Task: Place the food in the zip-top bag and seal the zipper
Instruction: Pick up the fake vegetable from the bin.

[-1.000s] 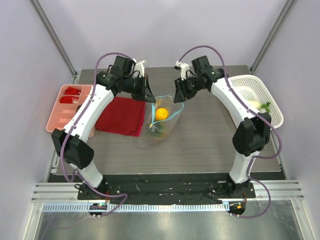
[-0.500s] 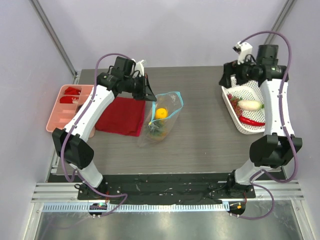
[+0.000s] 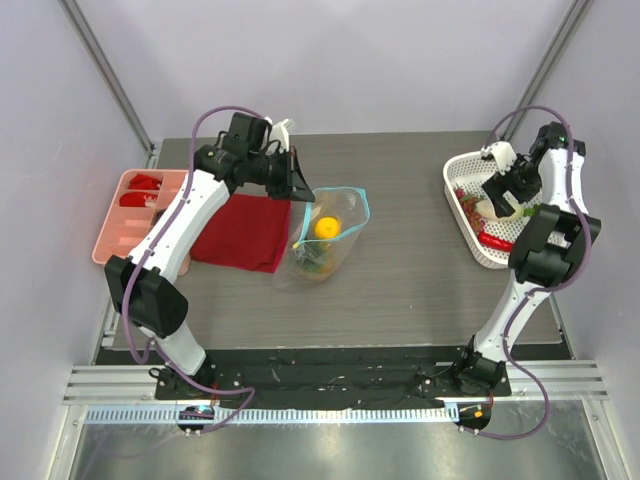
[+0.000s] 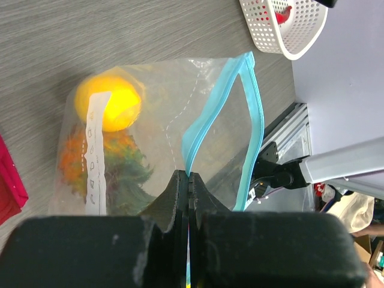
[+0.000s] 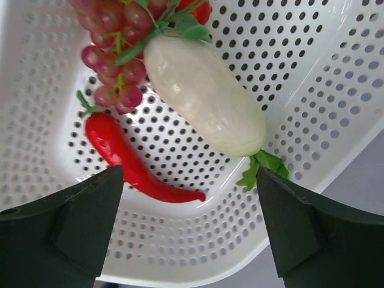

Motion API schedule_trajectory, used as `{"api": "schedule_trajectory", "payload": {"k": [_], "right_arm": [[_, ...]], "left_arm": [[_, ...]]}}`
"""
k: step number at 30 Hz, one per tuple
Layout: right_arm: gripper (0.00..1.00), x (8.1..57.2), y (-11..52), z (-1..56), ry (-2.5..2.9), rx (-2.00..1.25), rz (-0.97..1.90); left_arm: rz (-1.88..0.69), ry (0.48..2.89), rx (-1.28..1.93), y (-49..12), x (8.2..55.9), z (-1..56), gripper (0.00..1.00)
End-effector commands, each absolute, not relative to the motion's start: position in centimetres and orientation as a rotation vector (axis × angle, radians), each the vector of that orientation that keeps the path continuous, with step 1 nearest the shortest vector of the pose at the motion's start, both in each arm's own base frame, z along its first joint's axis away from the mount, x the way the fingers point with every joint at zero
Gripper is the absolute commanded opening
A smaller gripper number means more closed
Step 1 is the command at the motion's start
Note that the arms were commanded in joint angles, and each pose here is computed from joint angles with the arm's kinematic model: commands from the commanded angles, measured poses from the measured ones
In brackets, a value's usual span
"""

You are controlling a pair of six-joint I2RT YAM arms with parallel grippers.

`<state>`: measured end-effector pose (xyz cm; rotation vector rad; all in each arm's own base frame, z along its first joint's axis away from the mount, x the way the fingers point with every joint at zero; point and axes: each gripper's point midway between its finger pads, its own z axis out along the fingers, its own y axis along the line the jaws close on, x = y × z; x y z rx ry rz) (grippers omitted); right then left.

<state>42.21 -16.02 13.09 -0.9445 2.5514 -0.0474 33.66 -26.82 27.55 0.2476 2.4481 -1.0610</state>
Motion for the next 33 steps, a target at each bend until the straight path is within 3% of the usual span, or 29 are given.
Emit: {"api": "schedule_trajectory", "payload": {"k": [1,7,16,19,22,23,26,29,33], "right_arm": [[0.96,44.5,-18.2,14.5,2.427,-1.275,-0.224],[0.94,47.3,-19.7,11.6,2.413,-1.344,-0.257],[0.89,47.6,-18.6,6.5,2.439,-1.451,-0.200],[0.81,47.0,-18.2,5.2,2.468,-1.460,-0.168],[0.60,46.3,-18.2,5.2,2.487,-1.458,-0.159],[0.47,46.2,-18.2,5.4,2.488,-1.456,-0.160],[0.32,45.8,-18.5,7.6,2.470,-1.431,-0.179],[0.25,45.2,-18.4,10.8,2.428,-1.418,-0.192],[0.23,44.4,-17.8,15.0,2.357,-1.398,-0.219]], "left_arm": [[-1.113,2.407,0.283,-27.7,33.9,28.3,0.00],[-1.108,2.423,0.290,-27.6,33.7,27.8,0.00],[-1.081,2.438,0.300,-27.2,33.6,27.3,0.00],[-1.076,2.444,0.304,-27.2,33.6,27.1,0.00],[-1.068,2.449,0.310,-27.0,33.4,27.1,0.00],[-1.065,2.457,0.312,-27.0,33.4,26.9,0.00],[-1.063,2.457,0.314,-26.9,33.3,26.9,0.00],[-1.063,2.449,0.314,-26.8,33.2,27.2,0.00],[-1.058,2.449,0.312,-26.7,33.2,27.2,0.00]]}}
